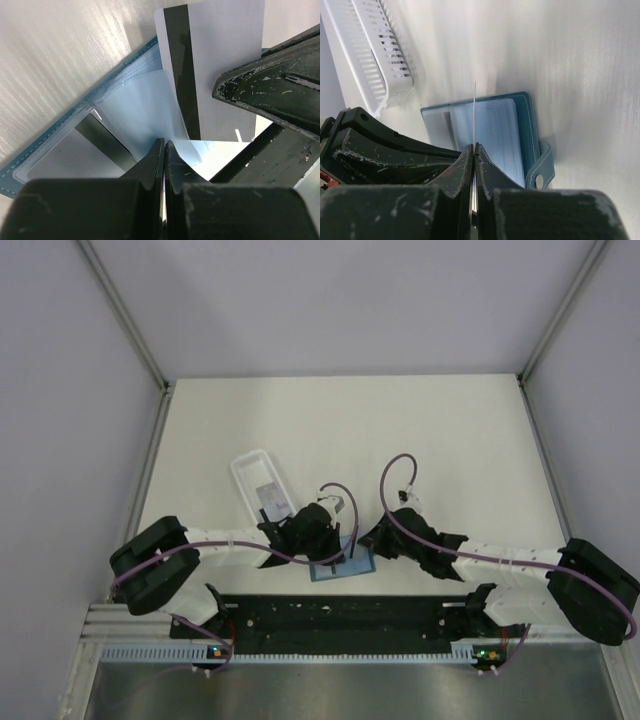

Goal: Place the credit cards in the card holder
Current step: Turn over the card slot in the card holder.

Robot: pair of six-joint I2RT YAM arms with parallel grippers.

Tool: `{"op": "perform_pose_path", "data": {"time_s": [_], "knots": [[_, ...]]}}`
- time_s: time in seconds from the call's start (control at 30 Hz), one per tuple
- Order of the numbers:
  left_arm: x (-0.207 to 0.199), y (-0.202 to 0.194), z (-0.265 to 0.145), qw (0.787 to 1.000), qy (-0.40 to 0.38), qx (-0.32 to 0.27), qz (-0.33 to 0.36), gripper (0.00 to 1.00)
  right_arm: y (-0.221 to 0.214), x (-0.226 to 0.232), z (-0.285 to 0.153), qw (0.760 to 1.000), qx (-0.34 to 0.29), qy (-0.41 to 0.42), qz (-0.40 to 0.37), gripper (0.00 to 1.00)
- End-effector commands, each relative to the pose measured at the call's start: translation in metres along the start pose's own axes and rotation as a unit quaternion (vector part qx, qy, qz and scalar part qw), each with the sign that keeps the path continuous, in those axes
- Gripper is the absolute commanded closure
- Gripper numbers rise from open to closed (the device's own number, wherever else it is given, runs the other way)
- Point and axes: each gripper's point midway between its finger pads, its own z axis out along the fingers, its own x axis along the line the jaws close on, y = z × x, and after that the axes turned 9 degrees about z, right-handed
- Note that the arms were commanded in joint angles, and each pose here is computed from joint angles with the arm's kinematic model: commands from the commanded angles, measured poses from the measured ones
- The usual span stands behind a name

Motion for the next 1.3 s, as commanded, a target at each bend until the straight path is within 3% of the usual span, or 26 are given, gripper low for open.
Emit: {"op": "perform_pose_path", "data": {"time_s": [0.0,0.6,1.07,1.27], "knots": [[-0.008,0.016,-0.007,1.000,-0.006,-0.017,0.008,1.00,-0.007,0.012,0.001,1.000,0.011,0.025,0.001,1.00],[-0.012,0.027,-0.013,0.999,-0.004,-0.031,0.010,1.00,-0.017,0.024,0.000,0.998,0.032,0.052,-0.001,1.00],[-0.015,0.053,-0.052,0.997,0.018,-0.078,0.020,1.00,-0.019,0.054,-0.012,0.996,0.046,0.076,-0.017,1.00],[0.002,0.058,-0.070,0.992,0.063,-0.104,0.022,1.00,-0.023,0.068,-0.010,0.995,0.051,0.084,-0.025,1.00]]}}
